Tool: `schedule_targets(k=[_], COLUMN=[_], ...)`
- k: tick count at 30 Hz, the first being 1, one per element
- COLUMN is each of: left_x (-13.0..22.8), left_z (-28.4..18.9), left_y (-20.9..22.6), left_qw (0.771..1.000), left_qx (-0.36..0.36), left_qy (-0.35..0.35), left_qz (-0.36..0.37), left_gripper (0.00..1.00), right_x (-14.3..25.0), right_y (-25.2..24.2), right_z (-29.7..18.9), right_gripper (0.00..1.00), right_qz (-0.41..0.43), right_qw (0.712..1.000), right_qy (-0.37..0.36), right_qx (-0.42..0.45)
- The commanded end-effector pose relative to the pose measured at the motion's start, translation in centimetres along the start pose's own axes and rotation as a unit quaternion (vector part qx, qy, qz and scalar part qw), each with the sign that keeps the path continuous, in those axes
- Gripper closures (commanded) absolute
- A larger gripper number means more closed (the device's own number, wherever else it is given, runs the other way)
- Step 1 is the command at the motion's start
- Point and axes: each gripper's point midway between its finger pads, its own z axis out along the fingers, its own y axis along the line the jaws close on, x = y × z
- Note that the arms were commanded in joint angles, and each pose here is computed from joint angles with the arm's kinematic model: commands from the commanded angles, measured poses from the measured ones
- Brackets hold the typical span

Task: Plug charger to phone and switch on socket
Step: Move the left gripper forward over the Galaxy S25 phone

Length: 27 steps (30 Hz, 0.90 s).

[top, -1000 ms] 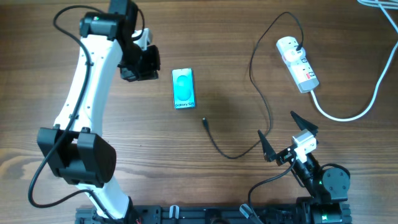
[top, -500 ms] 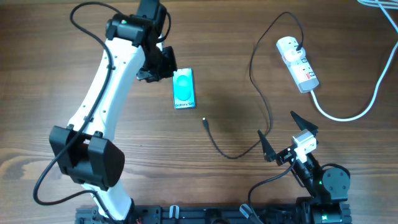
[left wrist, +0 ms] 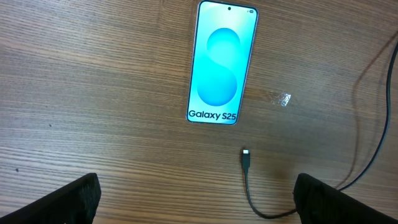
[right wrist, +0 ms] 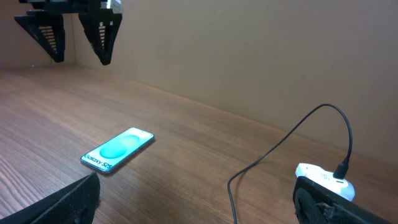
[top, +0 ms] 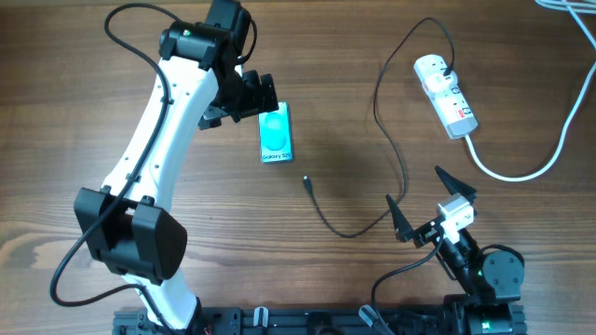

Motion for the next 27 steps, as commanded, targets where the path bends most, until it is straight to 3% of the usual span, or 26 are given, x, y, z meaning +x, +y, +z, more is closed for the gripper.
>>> schedule_targets(k=[1,27], left_x=[-0.3,0.6], left_z=[0.4,0.6], left_y=[0.2,-0.9], left_qw=[1.0,1.0], left_qx=[-0.009,-0.01], left_qy=[0.0,0.007], left_qz=[-0.001,0.013], left_gripper=[0.0,0.0], right_x=[-0.2,-0.2], right_y=[-0.1,-0.1], right_z=[0.0,0.0], right_gripper=[0.0,0.0], right_qz=[0.0,0.0], right_qw=[1.0,1.0], right_qy=[-0.004,-0.004], right_qx=[0.002,0.002])
